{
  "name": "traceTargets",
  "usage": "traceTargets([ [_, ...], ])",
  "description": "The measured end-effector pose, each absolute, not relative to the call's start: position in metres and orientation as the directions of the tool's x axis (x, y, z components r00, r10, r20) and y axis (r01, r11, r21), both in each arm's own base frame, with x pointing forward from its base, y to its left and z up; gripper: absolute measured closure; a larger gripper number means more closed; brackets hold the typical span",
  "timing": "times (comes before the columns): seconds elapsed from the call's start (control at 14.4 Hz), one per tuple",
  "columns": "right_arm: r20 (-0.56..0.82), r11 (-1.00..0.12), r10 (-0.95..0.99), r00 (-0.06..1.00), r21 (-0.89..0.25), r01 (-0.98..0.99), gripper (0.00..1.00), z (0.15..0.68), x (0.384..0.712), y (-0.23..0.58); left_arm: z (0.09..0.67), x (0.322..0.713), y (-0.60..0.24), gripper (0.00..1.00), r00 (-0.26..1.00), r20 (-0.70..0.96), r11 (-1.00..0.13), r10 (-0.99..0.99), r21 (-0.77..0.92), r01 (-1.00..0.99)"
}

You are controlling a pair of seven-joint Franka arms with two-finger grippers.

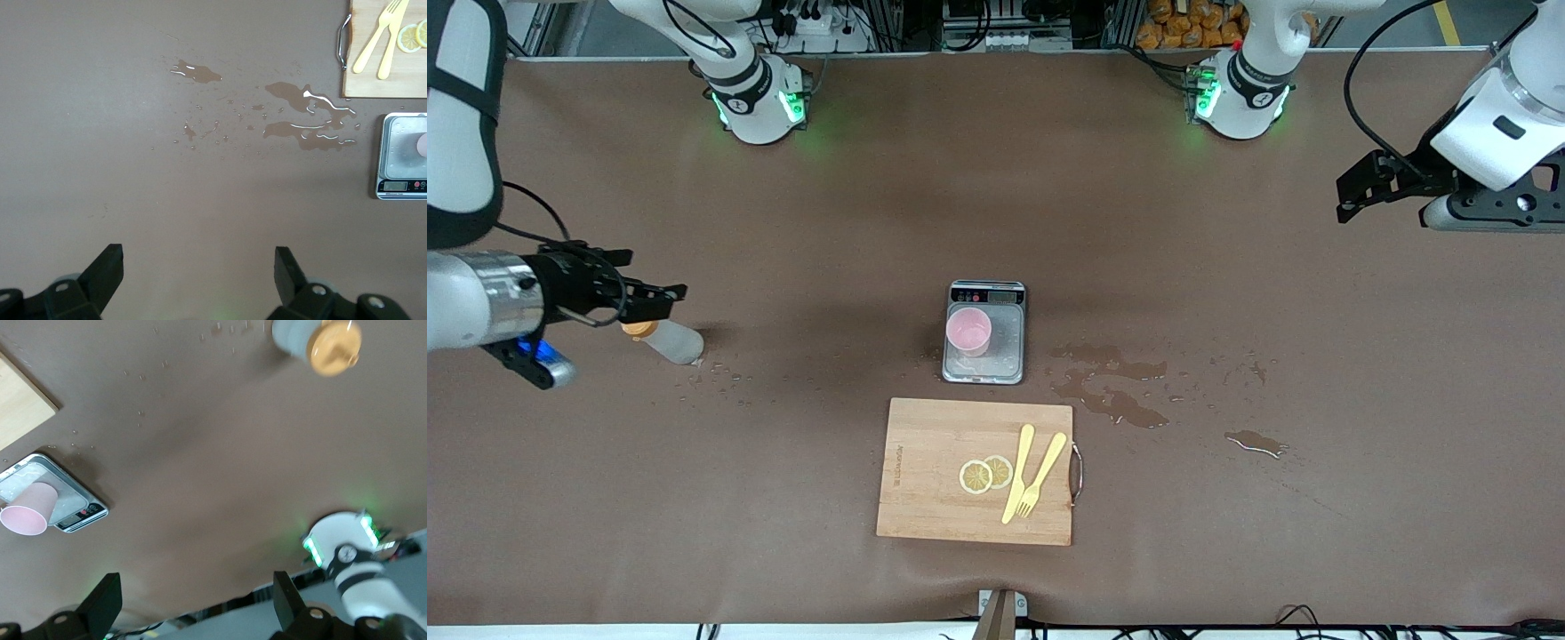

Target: Add sauce to pink cup with both arms

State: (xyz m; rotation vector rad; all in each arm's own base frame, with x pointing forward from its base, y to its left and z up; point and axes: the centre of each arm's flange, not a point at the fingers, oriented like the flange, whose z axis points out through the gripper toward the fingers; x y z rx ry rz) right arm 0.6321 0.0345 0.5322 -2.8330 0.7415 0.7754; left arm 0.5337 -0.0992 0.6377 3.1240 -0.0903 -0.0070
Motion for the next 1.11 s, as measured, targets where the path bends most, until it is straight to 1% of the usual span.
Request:
traceTargets([
  [0.21,-0.393,-0.922,-0.343,0.853,-0.031,-0.386,0.0,0.575,0.619,0.015,0.634,0.536,-0.099,0.0,0.998,-0.01,-0.998,-0.058,0.016,-0.057],
  [0.49,-0.269,-0.942,-0.294,0.917,-0.078,-0.325,0.0,0.608,0.594,0.0,0.631,0.537,-0.099,0.0,0.998,-0.014,-0.998,-0.057,0.016,-0.057],
  [0.76,-0.118,-0.961,-0.238,0.964,-0.115,-0.252,0.0,0.603,0.562,-0.001,0.648,0.538,-0.097,0.0,0.998,0.025,-0.998,-0.056,0.006,-0.056],
  [0.9,-0.079,-0.962,-0.238,0.968,-0.118,-0.246,0.0,0.595,0.543,0.0,0.655,0.538,-0.097,0.0,0.998,0.04,-0.998,-0.055,0.008,-0.056],
  [0.97,-0.068,-0.965,-0.233,0.97,-0.111,-0.239,0.0,0.592,0.537,-0.001,0.656,0.538,-0.097,0.0,0.998,0.043,-0.998,-0.055,0.008,-0.056],
  [1.11,-0.037,-0.974,-0.205,0.978,-0.085,-0.208,0.0,0.593,0.536,-0.005,0.657,0.539,-0.097,0.0,0.997,0.052,-0.998,-0.056,0.01,-0.056],
])
